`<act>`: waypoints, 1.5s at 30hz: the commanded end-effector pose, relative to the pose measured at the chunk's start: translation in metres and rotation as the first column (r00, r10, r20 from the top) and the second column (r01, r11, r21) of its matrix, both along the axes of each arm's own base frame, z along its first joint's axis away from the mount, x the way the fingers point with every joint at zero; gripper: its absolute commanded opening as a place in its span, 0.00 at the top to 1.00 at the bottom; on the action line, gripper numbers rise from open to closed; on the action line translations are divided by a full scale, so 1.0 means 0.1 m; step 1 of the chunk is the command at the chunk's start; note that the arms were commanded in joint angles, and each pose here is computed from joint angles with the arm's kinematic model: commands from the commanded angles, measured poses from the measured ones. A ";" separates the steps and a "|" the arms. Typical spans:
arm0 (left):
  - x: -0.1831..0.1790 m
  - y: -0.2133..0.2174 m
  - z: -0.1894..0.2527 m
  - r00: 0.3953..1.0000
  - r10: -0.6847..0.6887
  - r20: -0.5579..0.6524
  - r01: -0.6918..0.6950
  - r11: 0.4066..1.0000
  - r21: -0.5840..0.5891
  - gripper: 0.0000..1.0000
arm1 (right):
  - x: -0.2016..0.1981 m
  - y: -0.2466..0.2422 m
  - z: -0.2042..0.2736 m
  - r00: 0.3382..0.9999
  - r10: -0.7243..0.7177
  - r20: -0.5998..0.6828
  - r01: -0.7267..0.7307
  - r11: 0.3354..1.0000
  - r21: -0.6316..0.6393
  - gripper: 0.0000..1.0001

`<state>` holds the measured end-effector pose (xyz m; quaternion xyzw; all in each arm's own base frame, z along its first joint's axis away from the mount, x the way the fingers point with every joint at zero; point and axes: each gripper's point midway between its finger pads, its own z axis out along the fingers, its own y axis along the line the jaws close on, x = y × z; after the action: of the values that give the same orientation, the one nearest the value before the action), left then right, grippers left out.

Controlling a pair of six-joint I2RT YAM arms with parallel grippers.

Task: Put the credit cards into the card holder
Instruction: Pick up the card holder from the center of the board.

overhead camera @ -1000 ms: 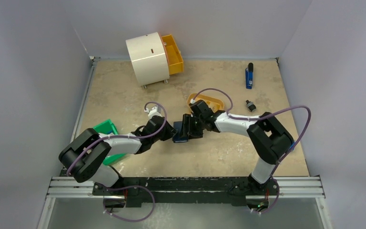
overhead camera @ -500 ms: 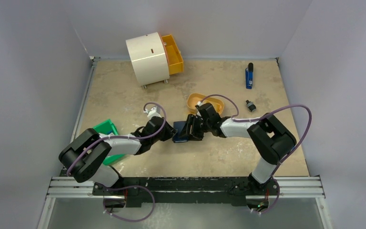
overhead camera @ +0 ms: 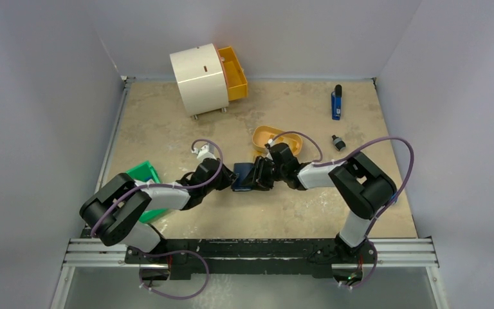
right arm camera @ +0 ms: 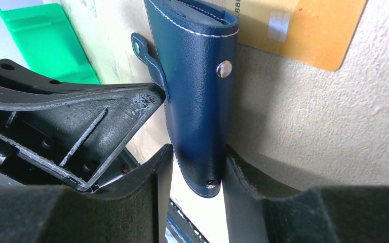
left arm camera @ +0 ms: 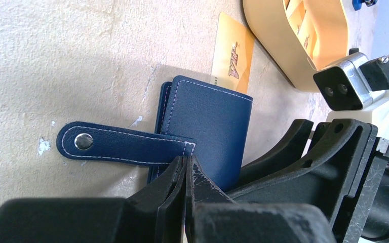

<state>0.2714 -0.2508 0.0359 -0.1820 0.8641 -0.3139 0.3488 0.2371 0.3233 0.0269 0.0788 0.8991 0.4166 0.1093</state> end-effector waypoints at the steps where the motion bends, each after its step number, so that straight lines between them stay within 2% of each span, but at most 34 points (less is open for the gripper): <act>1: -0.21 0.23 -0.40 0.995 0.017 -0.103 -0.005 0.993 0.116 0.99 | 0.11 0.12 0.14 0.998 -0.010 0.056 0.006 0.997 0.081 0.59; 7: -0.24 0.24 -0.44 0.994 0.015 -0.113 -0.002 0.994 0.110 0.99 | 0.16 0.16 0.20 0.997 -0.024 0.075 0.016 0.993 0.113 0.59; 11: -0.26 0.25 -0.45 0.993 0.014 -0.117 -0.001 0.994 0.108 0.99 | 0.19 0.21 0.24 0.996 -0.026 0.088 0.012 0.989 0.150 0.53; 13: -0.27 0.25 -0.46 0.993 0.013 -0.119 -0.001 0.994 0.106 0.99 | 0.20 0.23 0.25 0.996 -0.027 0.090 0.012 0.986 0.165 0.55; 18: -0.29 0.26 -0.48 0.992 0.013 -0.122 0.000 0.994 0.105 0.99 | 0.22 0.28 0.25 0.996 -0.013 0.091 -0.004 0.983 0.183 0.72; 24: -0.29 0.25 -0.47 0.992 0.010 -0.123 0.002 0.995 0.098 1.00 | 0.24 0.30 0.29 0.992 -0.002 0.122 -0.022 0.982 0.190 1.00; 27: -0.26 0.26 -0.34 0.994 0.019 -0.104 -0.009 0.995 0.097 1.00 | 0.25 0.26 0.35 0.983 0.025 0.182 -0.048 0.991 0.124 1.00; 31: -0.12 0.33 0.20 0.998 0.057 -0.008 -0.056 0.993 0.106 0.95 | 0.19 0.10 0.43 0.964 0.080 0.253 -0.083 0.997 0.003 1.00; 35: -0.05 0.48 0.95 0.989 0.098 0.107 -0.110 0.987 0.113 0.81 | 0.20 -0.08 0.75 0.926 0.141 0.350 -0.108 0.988 -0.112 1.00; 39: -0.04 0.76 1.86 0.952 0.158 0.260 -0.190 0.977 0.102 0.68 | 0.25 -0.34 1.23 0.858 0.218 0.466 -0.083 0.953 -0.292 1.00; 42: -0.08 0.95 2.50 0.905 0.191 0.379 -0.231 0.971 0.063 0.52 | 0.35 -0.52 1.69 0.757 0.308 0.577 -0.016 0.890 -0.455 1.00; 45: -0.14 1.04 3.10 0.850 0.209 0.484 -0.232 0.973 -0.014 0.40 | 0.47 -0.72 2.24 0.612 0.402 0.681 0.133 0.796 -0.590 1.00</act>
<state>0.2659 -0.1738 0.2990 -0.2031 0.7520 -0.3188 0.5400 0.2718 0.2966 0.1927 -0.1341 0.8749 0.2909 0.3634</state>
